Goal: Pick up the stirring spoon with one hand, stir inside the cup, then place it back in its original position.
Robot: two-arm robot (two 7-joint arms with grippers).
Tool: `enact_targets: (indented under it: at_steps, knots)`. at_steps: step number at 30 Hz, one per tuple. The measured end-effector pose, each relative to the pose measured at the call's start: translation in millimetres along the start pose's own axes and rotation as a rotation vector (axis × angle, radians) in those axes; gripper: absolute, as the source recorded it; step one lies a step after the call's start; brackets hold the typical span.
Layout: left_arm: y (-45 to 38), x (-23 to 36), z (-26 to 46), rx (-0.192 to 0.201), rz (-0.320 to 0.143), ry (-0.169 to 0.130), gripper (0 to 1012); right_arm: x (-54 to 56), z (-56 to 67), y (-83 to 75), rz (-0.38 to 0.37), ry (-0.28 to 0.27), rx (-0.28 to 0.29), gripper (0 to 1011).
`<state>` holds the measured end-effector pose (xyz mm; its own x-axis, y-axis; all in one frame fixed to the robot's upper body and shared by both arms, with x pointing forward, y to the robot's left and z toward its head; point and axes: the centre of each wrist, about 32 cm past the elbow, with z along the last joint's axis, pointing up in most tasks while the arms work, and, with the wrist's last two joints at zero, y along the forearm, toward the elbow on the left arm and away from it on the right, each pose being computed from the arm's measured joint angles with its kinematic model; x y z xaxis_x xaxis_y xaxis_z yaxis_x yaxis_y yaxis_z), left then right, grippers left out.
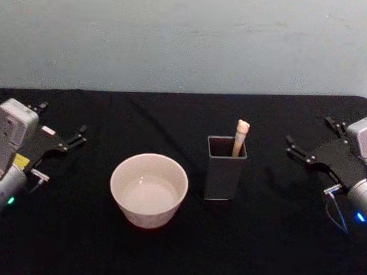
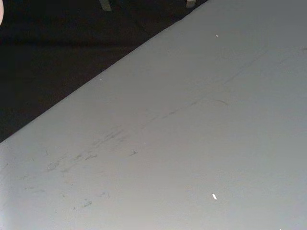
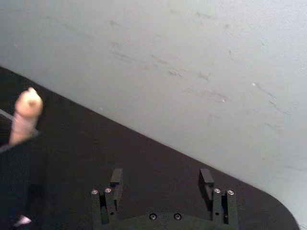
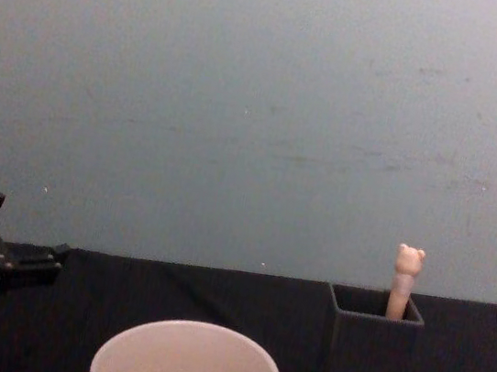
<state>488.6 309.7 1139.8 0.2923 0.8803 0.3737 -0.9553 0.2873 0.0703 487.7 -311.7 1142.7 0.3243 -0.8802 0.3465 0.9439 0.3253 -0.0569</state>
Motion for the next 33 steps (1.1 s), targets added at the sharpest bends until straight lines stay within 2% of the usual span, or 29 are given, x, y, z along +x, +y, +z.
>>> enact_targets:
  at_steps: [8, 15, 18, 19, 24, 33]
  knots:
    - [0.0, 0.0, 0.0, 0.000, 0.000, 0.000, 1001, 6.7, 9.1, -4.1, 0.090, 0.100, 0.060, 1000]
    - [0.0, 0.0, 0.0, 0.000, 0.000, 0.000, 1001, 13.0, 16.2, -7.3, 0.233, 0.214, 0.104, 1000]
    - [0.0, 0.0, 0.0, 0.000, 0.000, 0.000, 1001, 14.2, 17.3, -7.5, 0.275, 0.246, 0.108, 1000]
    - [0.0, 0.0, 0.0, 0.000, 0.000, 0.000, 1001, 15.4, 17.9, -7.3, 0.320, 0.280, 0.109, 1000]
    - [0.0, 0.0, 0.0, 0.000, 0.000, 0.000, 1001, 17.4, 19.0, -3.9, 0.403, 0.328, 0.108, 1000]
    - [0.0, 0.0, 0.0, 0.000, 0.000, 0.000, 1002, 15.6, 18.6, 13.0, 0.481, 0.384, 0.094, 1000]
